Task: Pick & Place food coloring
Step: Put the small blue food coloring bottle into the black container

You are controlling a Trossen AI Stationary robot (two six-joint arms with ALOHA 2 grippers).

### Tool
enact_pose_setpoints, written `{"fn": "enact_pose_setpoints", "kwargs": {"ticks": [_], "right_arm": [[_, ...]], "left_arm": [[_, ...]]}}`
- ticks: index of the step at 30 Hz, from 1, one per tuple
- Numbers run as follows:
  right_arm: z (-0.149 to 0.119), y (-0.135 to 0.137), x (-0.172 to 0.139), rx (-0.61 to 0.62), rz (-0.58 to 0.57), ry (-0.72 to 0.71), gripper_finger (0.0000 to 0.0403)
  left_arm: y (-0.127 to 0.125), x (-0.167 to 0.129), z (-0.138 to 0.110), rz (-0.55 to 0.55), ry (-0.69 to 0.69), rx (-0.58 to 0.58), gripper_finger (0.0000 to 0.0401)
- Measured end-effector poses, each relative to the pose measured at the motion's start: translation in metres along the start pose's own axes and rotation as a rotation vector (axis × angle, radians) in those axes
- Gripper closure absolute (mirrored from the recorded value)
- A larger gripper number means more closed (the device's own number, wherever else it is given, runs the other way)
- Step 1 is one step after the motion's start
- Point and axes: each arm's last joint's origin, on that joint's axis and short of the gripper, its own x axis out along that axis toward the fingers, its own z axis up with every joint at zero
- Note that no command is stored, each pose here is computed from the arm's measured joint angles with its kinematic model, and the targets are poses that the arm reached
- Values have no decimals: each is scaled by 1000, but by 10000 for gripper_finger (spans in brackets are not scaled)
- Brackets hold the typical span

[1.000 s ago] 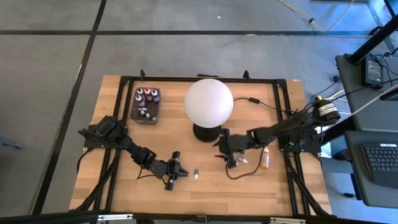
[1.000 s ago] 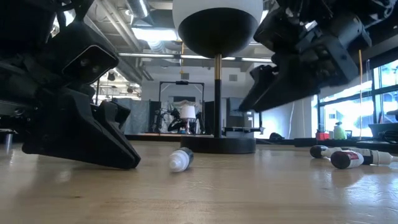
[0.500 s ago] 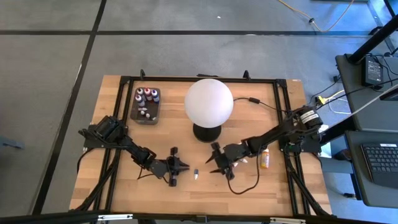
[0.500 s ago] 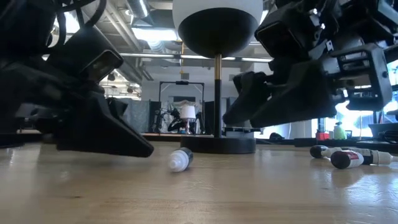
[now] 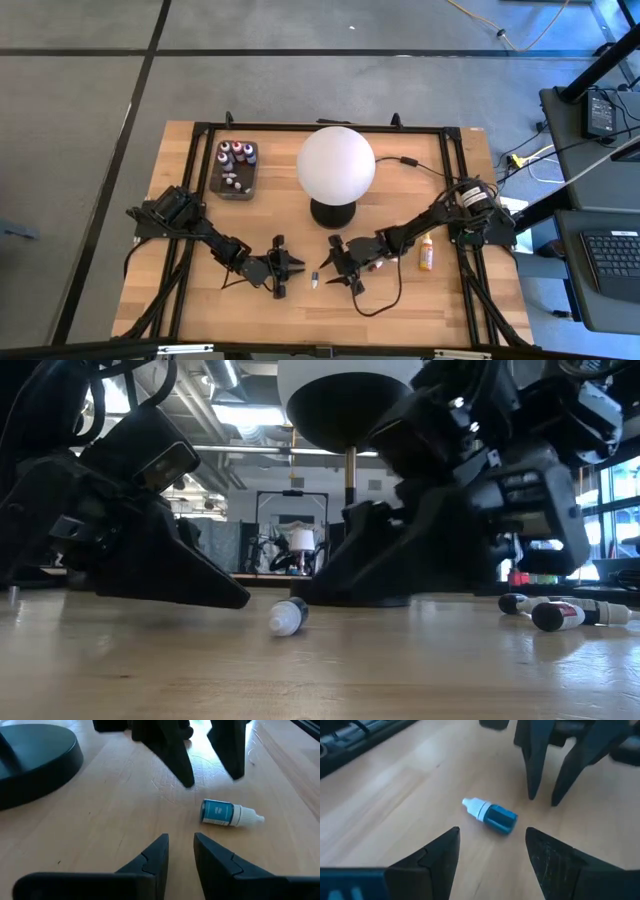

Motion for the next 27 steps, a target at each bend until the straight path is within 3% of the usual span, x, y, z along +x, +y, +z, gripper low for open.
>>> {"fn": "enact_pose_setpoints", "kwargs": {"ticks": [5, 9, 15, 22, 27], "right_arm": [[3, -1, 8, 7, 10, 100, 173], [8, 0, 10, 7, 11, 85, 173], [6, 3, 10, -2, 15, 105, 173], [4, 12, 10, -31, 44, 136, 173], [7, 24, 10, -81, 78, 117, 173]], "left_arm": [[0, 0, 0, -9, 3, -49, 280], [-1, 0, 0, -29, 12, -102, 241], [-7, -1, 1, -192, 75, -248, 203], [-18, -5, 3, -298, 57, -157, 203], [-26, -3, 9, -312, 23, -108, 206]]}}
